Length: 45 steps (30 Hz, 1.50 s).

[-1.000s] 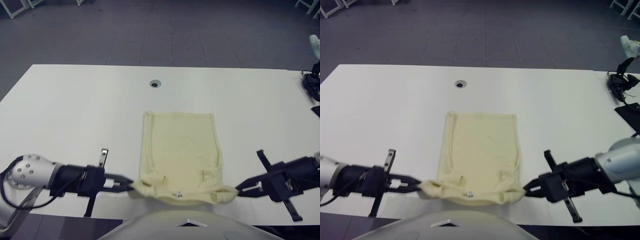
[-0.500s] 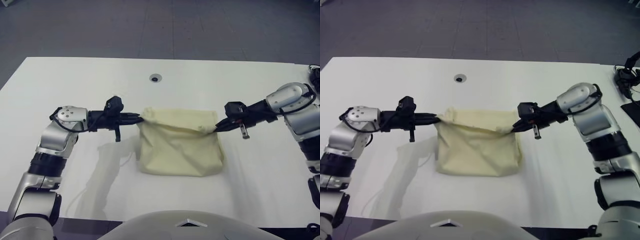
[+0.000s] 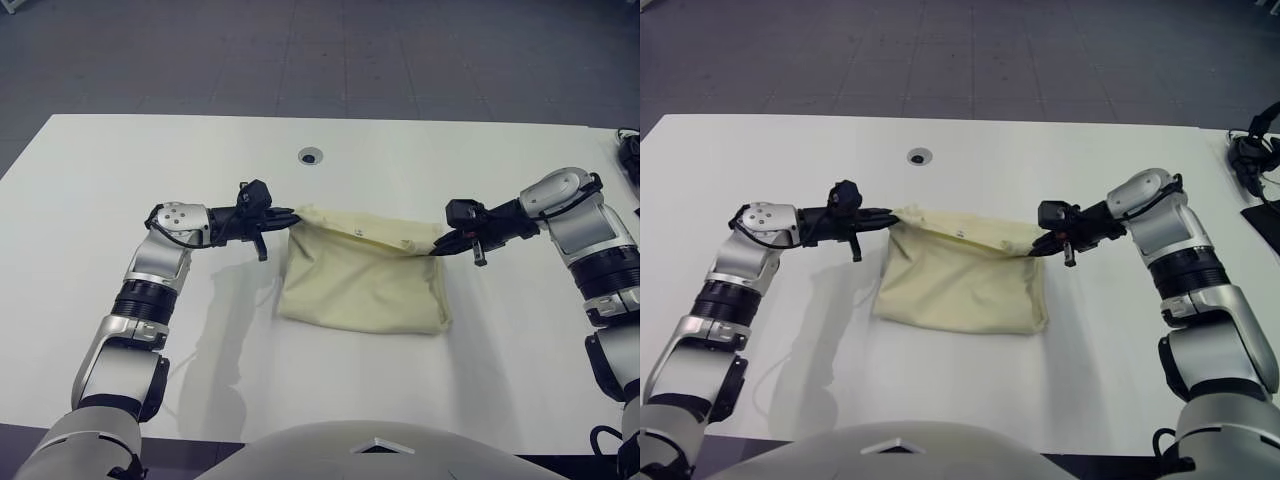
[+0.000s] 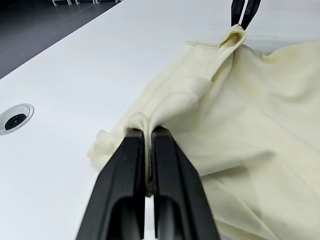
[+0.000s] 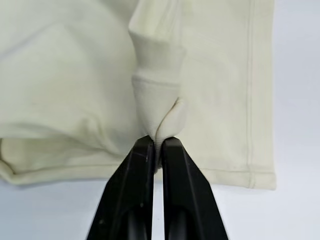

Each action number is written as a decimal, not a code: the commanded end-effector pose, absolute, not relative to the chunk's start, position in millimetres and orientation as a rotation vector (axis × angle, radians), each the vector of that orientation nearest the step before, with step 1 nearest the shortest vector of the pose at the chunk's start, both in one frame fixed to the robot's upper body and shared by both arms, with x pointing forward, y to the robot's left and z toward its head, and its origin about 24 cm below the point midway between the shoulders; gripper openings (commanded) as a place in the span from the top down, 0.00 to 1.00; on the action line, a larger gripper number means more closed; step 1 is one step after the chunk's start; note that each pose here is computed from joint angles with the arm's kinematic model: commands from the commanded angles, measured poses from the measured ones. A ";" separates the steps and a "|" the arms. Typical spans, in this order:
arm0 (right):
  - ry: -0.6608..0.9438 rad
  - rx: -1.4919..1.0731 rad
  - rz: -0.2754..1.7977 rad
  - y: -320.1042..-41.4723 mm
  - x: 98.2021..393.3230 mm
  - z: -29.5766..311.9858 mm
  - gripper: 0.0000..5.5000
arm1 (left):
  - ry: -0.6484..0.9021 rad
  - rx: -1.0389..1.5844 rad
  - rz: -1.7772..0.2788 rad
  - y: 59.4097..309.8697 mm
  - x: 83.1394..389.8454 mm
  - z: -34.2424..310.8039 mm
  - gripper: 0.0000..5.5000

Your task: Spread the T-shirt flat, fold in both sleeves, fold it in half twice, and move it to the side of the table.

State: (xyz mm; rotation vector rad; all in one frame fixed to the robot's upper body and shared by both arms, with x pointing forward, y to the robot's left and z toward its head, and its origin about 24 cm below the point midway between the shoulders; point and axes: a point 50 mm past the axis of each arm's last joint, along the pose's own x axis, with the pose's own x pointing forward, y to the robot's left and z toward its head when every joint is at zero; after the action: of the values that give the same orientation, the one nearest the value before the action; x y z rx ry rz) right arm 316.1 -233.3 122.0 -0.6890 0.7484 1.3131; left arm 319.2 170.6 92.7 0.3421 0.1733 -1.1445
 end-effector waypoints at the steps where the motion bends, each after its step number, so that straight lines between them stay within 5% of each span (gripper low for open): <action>1: 0.726 -0.693 1.287 -238.2 320.7 137.3 0.99 | 0.086 0.369 -1.139 161.3 325.7 102.1 1.00; 13: 0.676 -0.641 1.267 -243.6 321.5 152.9 0.99 | -0.004 0.357 -1.146 145.7 334.4 109.6 1.00; 28: 0.727 -0.597 1.230 -257.0 317.1 145.1 0.99 | 0.058 0.430 -1.129 142.8 334.7 81.6 1.00; 35: 0.715 -0.609 1.128 -252.2 327.6 122.8 0.99 | 0.015 0.438 -1.043 128.0 341.7 76.2 0.75; 45: 0.575 -0.613 0.990 -247.3 336.1 104.9 0.67 | -0.056 0.444 -0.951 123.7 343.3 76.3 0.45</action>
State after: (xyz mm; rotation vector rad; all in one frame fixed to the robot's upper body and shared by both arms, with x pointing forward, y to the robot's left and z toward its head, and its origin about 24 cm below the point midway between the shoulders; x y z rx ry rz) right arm 338.5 -242.7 111.7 -0.6234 0.5616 1.0170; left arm 340.7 126.1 72.9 0.4219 -0.0381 -0.9613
